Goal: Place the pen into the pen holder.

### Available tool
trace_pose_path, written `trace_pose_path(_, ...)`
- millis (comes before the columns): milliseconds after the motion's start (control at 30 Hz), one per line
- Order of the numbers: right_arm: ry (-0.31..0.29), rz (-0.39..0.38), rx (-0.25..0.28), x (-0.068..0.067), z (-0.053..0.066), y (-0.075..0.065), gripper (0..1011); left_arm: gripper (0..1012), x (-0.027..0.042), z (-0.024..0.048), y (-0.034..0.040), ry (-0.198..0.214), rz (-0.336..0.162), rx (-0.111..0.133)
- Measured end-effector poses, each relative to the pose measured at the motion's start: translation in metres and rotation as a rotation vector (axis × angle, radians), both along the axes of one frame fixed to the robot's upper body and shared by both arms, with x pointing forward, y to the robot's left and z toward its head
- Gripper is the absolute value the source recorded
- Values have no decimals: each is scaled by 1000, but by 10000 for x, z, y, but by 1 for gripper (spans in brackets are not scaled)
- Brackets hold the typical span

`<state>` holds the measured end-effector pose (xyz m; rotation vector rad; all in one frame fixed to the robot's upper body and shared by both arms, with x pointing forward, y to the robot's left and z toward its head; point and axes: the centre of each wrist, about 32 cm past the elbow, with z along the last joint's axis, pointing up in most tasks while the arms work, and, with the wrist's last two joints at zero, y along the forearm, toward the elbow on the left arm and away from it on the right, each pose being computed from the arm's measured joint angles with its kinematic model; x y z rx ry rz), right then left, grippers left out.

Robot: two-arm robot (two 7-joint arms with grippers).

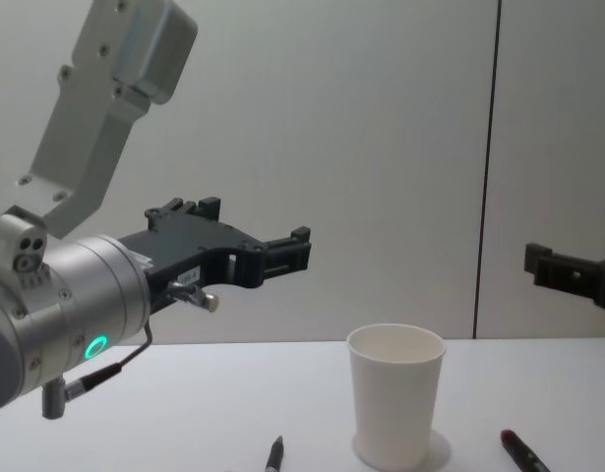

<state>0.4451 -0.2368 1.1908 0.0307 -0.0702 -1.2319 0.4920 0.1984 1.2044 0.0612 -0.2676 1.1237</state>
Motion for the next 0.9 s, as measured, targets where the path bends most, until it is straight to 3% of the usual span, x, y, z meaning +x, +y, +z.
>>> trace_pose_path(233, 24, -16, 12, 67, 41, 7, 1001, 1004, 0, 0, 0, 0, 0, 0)
trace_pose_path(433, 78, -42, 18, 163, 72, 16, 1002, 1004, 0, 0, 0, 0, 0, 0)
trace_pose_path(900, 262, -93, -8, 430, 93, 113, 1001, 1004, 0, 0, 0, 0, 0, 0)
